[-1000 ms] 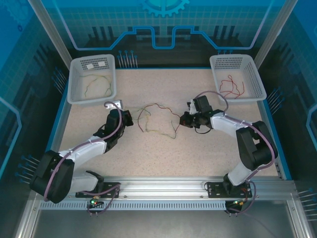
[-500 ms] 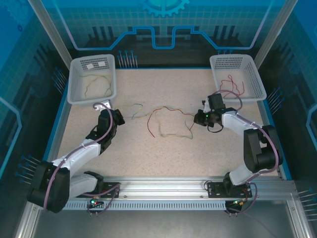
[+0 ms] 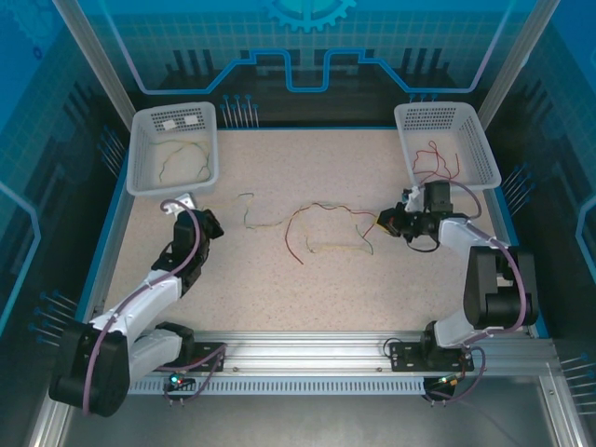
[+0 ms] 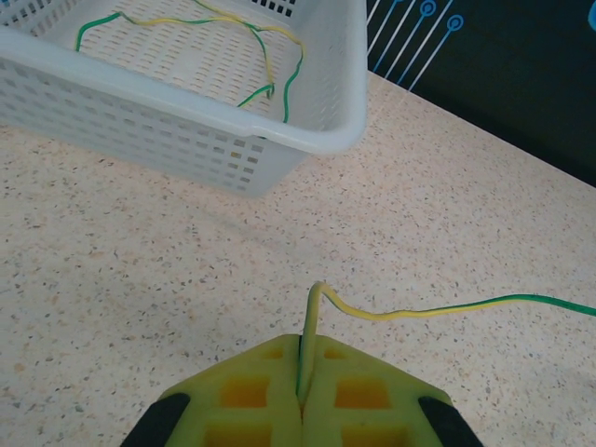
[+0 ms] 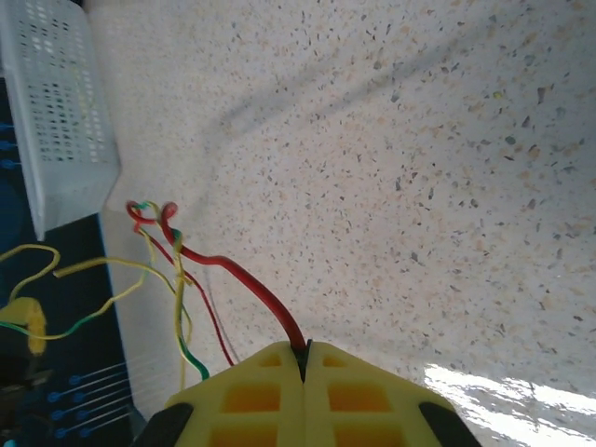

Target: Untangle the cables

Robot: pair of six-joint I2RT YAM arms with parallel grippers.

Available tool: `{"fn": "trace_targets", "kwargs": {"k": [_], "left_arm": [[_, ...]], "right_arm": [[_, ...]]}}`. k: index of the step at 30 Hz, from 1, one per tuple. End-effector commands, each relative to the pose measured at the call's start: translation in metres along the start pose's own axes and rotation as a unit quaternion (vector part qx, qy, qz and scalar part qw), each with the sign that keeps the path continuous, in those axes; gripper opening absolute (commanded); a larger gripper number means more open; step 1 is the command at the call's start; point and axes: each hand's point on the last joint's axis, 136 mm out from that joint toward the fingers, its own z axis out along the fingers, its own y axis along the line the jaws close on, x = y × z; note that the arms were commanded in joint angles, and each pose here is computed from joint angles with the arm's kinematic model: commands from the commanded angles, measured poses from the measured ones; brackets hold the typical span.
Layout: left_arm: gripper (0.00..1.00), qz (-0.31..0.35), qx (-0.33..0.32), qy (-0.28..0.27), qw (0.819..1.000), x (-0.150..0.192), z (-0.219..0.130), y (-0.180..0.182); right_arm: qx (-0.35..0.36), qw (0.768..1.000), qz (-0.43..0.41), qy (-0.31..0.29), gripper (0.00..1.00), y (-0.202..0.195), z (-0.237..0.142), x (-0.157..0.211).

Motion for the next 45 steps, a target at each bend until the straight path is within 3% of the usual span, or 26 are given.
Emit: {"fn": "trace_targets", "kwargs": {"k": [1,3,5,7,8,12,13,19,30,45], "left_arm": [[0.00,-0.012,-0.035,-0.013,0.999,-0.003,-0.002,0.020],[0.00,-0.013,-0.039,-0.012,0.999,-0.002,-0.002,0.022],[0.00,-0.015,-0.039,-0.013,0.999,-0.002,-0.001,0.024],[0.00,-0.016,-0.037,-0.011,0.999,-0.001,-0.001,0.024],[0.00,-0.017,-0.035,-0.011,0.999,-0.001,0.000,0.023],[0.00,-0.020,-0.027,-0.008,0.999,0.000,0.003,0.020],[0.00,-0.020,-0.024,-0.005,0.999,0.001,0.004,0.018],[0.00,-0.015,-0.021,0.006,1.000,0.003,0.006,0.016],[0.00,-0.037,-0.045,-0.010,0.998,-0.008,0.003,0.031],[0.00,-0.083,-0.117,-0.056,0.988,-0.039,-0.024,0.077]], "right_arm": [[-0.041,0.998,0.045,-0.017,0.00,-0.002,-0.016,-0.008],[0.054,0.998,0.003,-0.023,0.00,-0.021,-0.023,-0.006],[0.159,0.984,-0.072,-0.025,0.00,-0.029,-0.031,-0.004],[0.213,0.969,-0.124,-0.019,0.00,-0.029,-0.035,-0.003],[0.218,0.967,-0.132,-0.012,0.00,-0.026,-0.035,-0.001],[0.032,0.999,-0.036,0.014,0.00,0.003,-0.012,0.007],[0.021,0.999,-0.031,0.018,0.00,0.005,-0.008,0.007],[0.194,0.974,-0.113,-0.009,0.00,-0.014,-0.015,-0.002],[0.220,0.958,-0.045,-0.180,0.00,-0.042,-0.108,-0.034],[0.220,0.932,0.034,-0.286,0.00,-0.060,-0.197,-0.055]]}}
